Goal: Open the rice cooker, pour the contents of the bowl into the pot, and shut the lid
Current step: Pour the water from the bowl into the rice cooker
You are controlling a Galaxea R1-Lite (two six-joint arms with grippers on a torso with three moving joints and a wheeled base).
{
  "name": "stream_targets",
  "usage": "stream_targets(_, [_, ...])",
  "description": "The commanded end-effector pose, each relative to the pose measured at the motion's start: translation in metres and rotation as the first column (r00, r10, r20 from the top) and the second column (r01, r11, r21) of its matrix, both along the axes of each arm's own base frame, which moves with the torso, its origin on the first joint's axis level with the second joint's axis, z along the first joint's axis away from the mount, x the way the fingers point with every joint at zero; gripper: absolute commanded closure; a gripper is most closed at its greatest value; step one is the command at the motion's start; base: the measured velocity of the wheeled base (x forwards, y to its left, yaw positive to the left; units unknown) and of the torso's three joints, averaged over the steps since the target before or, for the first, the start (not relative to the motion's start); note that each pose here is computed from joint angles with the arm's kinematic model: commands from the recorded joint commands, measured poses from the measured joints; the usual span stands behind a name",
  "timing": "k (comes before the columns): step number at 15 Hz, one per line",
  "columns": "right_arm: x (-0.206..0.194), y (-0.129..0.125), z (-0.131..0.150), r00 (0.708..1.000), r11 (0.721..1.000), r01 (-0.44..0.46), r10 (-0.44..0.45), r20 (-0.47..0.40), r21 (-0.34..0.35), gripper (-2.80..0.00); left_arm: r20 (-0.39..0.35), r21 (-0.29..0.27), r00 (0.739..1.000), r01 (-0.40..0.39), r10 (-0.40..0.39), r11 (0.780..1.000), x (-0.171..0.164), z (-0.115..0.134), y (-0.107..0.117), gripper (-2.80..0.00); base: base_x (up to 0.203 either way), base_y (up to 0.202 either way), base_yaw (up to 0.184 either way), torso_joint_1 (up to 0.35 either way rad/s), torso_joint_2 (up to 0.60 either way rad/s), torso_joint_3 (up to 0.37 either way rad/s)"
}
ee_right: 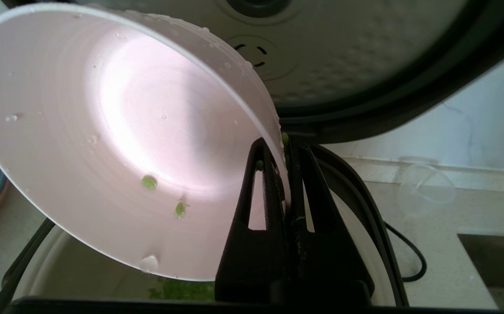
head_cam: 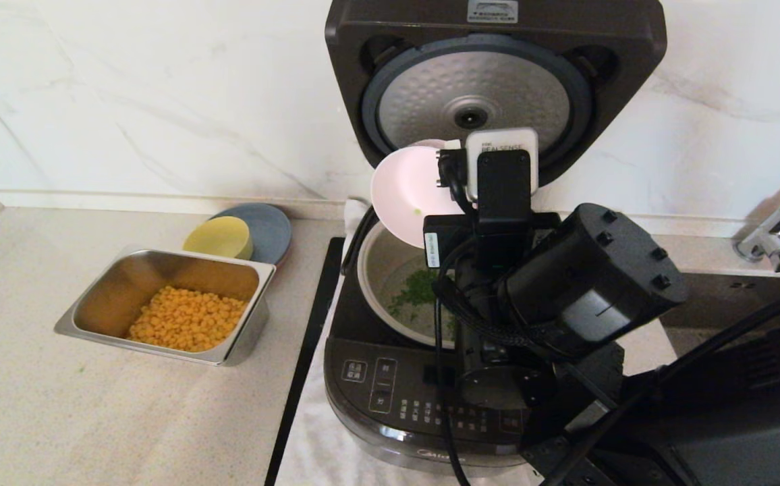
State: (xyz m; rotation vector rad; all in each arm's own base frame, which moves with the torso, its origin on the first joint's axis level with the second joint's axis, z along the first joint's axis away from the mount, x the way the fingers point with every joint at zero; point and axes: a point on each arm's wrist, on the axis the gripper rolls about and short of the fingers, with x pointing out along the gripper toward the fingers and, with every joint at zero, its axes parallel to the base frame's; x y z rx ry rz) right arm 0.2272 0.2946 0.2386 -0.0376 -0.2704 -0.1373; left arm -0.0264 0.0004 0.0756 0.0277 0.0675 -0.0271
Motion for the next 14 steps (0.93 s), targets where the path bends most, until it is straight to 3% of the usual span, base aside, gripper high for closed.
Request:
stream_targets(1, [-0.003,-0.004,0.015,1.0,1.0,0.005,-0.006,-0.015,-0.015,0.0,0.0,0.0,1.0,0.0,0.0,1.0,0.0,0.0,0.0,0.0,0.0,0.0,0.0,0.0,0.0,0.0])
stream_targets(6, [-0.001,-0.022,0.042,0.99,0.993,0.009,-0.026,-0.138,-0.117,0.0,0.0,0.0,1.0,0.0,0.0,1.0,0.0,0.0,0.0,0.0,0.0,0.0,0.0,0.0,0.0,0.0])
stream_targets(9, [-0.003,-0.039,0.053,0.968,0.991,-0.026,-0.008,-0.253,-0.131,0.0,0.0,0.0,1.0,0.0,0.0,1.0,0.0,0.0,0.0,0.0,0.0,0.0,0.0,0.0,0.0,0.0])
stream_targets(12, [-0.011,-0.066,0.069,0.921,0.994,-0.076,0.042,-0.388,-0.073,0.0,0.0,0.0,1.0,0.0,0.0,1.0,0.0,0.0,0.0,0.0,0.0,0.0,0.0,0.0,0.0,0.0])
stream_targets(14, [-0.022,-0.09,0.079,0.862,0.991,-0.134,0.122,-0.491,0.011,0.0,0.0,0.0,1.0,0.0,0.0,1.0,0.0,0.0,0.0,0.0,0.0,0.0,0.0,0.0,0.0,0.0])
